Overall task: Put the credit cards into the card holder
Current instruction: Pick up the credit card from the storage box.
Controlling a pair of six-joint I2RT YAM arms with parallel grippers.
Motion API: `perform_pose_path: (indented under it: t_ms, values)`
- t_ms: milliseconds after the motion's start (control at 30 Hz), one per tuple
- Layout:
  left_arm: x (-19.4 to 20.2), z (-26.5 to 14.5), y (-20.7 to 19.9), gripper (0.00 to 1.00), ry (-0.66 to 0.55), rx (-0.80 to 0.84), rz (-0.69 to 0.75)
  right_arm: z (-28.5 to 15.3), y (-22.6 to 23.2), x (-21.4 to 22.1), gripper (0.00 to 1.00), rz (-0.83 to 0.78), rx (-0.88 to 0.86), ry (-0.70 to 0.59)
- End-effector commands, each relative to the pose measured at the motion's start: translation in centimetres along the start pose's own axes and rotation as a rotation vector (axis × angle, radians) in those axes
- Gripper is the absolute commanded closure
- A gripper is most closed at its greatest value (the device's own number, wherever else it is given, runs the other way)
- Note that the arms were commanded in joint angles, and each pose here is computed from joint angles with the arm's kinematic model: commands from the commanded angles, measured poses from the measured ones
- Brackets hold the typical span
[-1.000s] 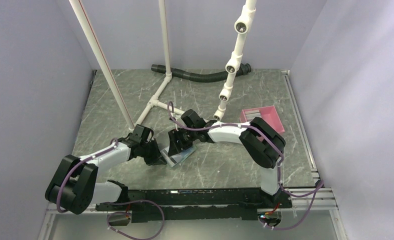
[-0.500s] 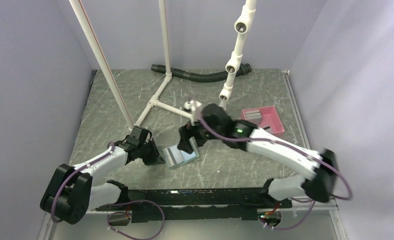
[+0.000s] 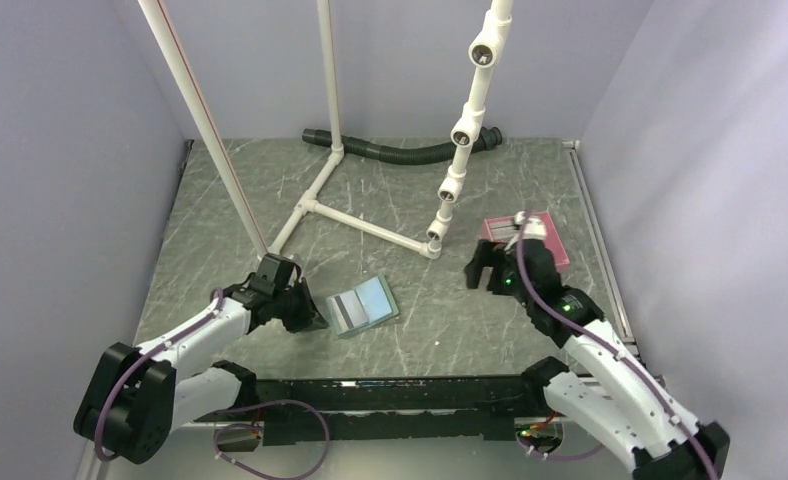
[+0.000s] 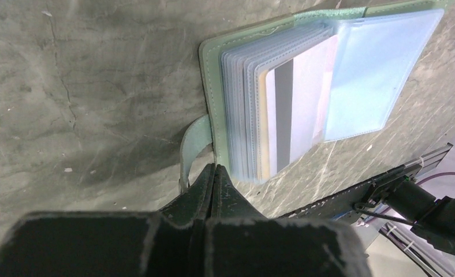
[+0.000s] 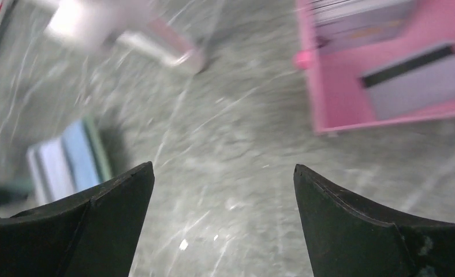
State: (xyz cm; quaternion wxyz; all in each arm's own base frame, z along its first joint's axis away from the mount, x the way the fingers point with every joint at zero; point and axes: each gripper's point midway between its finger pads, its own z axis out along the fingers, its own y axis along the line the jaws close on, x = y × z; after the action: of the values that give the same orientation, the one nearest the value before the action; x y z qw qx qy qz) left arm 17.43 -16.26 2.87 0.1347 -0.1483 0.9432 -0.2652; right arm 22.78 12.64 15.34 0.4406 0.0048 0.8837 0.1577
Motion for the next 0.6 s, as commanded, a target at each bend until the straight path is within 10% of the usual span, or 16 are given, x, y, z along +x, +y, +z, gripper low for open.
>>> perform_pose_path:
  t_ms: [0, 567]
  values:
    - [-0.8, -0.9, -0.9, 1.0, -0.031, 0.018, 0.033, -0.7, -4.6, -3.7, 0.05, 0.209, 0.163, -0.141]
    - [-0.9, -1.5, -1.9, 1.0, -0.038, 0.06, 0.041, 8.2, -12.4, -9.6, 0.01, 0.844, 0.248, -0.15]
